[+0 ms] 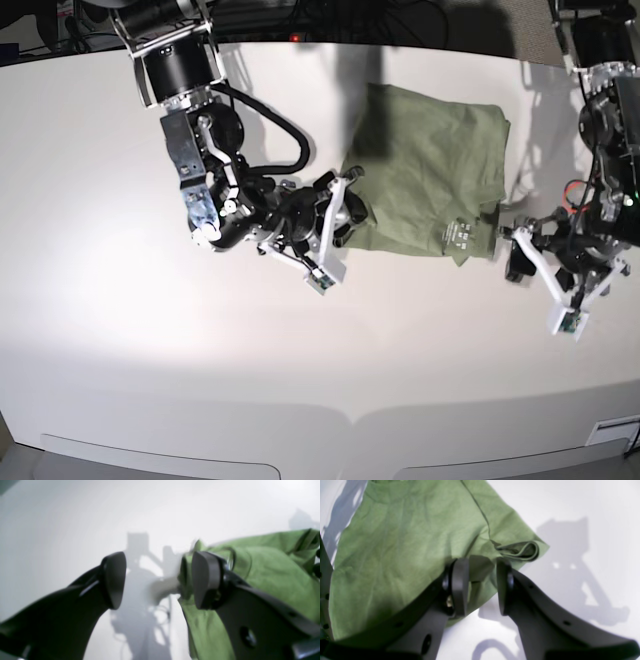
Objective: Fold the T-shirt properly
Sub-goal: 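Press and tuck the bundle edges with both grippers to square it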
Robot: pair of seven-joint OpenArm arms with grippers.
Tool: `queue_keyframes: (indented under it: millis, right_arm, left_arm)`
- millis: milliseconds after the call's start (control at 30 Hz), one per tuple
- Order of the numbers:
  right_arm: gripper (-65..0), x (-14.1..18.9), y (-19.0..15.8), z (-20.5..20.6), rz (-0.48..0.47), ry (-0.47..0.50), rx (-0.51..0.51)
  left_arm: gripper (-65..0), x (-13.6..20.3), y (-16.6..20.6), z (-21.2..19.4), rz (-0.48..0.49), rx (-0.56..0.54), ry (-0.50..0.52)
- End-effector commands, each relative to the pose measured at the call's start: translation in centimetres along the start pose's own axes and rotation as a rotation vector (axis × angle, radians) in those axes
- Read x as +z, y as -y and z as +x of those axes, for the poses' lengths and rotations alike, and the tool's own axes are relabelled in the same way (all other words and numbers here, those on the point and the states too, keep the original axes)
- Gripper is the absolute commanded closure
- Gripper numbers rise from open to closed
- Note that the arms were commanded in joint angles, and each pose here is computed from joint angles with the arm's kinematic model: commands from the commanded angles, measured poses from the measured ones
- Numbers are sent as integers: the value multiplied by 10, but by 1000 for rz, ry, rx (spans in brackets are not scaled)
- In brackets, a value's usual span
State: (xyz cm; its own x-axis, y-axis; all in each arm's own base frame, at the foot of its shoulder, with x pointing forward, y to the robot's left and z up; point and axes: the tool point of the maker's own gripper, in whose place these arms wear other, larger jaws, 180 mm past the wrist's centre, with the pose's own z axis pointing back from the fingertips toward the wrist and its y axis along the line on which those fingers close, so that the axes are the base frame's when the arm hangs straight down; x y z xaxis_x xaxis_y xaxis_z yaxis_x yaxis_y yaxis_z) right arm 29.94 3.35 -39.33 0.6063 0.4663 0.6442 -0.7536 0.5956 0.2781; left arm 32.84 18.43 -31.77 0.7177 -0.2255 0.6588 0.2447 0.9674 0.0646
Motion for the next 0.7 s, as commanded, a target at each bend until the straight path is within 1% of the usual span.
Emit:
queue_keyframes:
  millis: [0, 67, 167, 267, 333, 500, 667]
  right_arm:
    - [-197, 5, 1, 26, 3, 80, 27]
    - [-197, 7, 1, 39, 3, 130, 33]
    - [-197, 4, -8, 68, 12, 196, 47]
    - [-197, -2, -16, 88, -2, 216, 72]
    - [-197, -7, -22, 95, -4, 221, 81]
    - [-197, -11, -32, 105, 14, 246, 77]
    - [-197, -12, -29, 102, 1, 236, 82]
  left_arm:
    - [-401, 5, 8, -1, -34, 20, 11]
    - [-401, 8, 28, -25, -107, 83, -35]
    - [-401, 13, 51, -54, -143, 103, -81]
    - [-401, 18, 73, -67, -183, 141, -92]
    - [-400, 17, 77, -75, -163, 159, -112]
    - [-382, 15, 60, -86, -35, 190, -154]
    - [-382, 16, 63, -92, -47, 204, -168]
